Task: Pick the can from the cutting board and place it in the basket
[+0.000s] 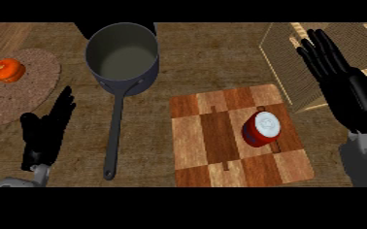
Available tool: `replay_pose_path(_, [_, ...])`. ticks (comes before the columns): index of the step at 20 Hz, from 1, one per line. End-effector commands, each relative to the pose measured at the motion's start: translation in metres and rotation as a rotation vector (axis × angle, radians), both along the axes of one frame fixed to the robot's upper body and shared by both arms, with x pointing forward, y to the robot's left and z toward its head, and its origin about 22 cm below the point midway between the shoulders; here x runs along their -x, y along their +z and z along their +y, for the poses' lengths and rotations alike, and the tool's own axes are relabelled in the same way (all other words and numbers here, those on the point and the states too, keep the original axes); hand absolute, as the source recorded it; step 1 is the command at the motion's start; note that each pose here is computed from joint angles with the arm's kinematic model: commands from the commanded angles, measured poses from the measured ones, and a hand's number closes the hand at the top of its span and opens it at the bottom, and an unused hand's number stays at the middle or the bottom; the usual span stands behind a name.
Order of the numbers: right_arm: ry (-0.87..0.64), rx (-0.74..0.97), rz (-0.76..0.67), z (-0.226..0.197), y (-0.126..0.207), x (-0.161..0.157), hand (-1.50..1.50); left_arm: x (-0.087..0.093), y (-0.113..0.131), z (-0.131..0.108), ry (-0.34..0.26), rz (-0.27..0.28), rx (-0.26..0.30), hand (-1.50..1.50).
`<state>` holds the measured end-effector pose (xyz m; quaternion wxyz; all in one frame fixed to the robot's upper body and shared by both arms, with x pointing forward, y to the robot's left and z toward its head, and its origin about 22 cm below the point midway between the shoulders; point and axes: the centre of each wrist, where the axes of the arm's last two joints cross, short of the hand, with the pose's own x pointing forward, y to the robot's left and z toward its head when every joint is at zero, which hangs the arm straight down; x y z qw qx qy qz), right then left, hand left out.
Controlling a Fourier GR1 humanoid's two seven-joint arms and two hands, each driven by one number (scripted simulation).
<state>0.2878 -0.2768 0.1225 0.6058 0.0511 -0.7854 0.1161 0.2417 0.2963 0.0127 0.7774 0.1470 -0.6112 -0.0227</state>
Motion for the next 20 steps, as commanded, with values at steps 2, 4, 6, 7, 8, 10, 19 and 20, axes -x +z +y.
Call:
replay_pose_path(2, [-0.138, 0.007, -0.026, -0.013, 0.008, 0.028, 1.5, -0.012, 0.017, -0.036, -0.022, -0.138, 0.053, 0.0])
replay_pose_path(4, [-0.252, -0.007, -0.04, -0.013, -0.007, 0.047, 1.5, -0.013, 0.026, -0.025, -0.024, -0.256, 0.079, 0.0])
replay_pose_path(6, [-0.364, 0.001, -0.046, -0.023, -0.003, 0.065, 1.5, -0.008, 0.023, -0.034, -0.007, -0.359, 0.113, 0.0])
replay_pose_path(7, [-0.041, 0.243, -0.16, 0.012, 0.017, 0.062, 1.5, -0.011, 0.03, -0.049, -0.069, -0.316, 0.182, 0.0])
replay_pose_path(8, [-0.086, 0.098, -0.18, 0.052, 0.001, 0.067, 1.5, 0.0, 0.016, -0.057, -0.08, -0.337, 0.175, 0.0])
replay_pose_path(10, [-0.16, 0.26, -0.136, 0.074, -0.018, 0.07, -1.5, -0.004, 0.022, -0.062, -0.099, -0.343, 0.191, 0.0])
replay_pose_path(19, [-0.769, 0.539, 0.028, 0.063, -0.03, 0.075, -1.5, 0.006, 0.013, -0.055, -0.079, -0.316, 0.184, 0.0])
replay_pose_path(20, [-0.803, 0.565, 0.056, 0.067, -0.028, 0.076, -1.5, -0.004, 0.02, -0.057, -0.067, -0.336, 0.185, 0.0])
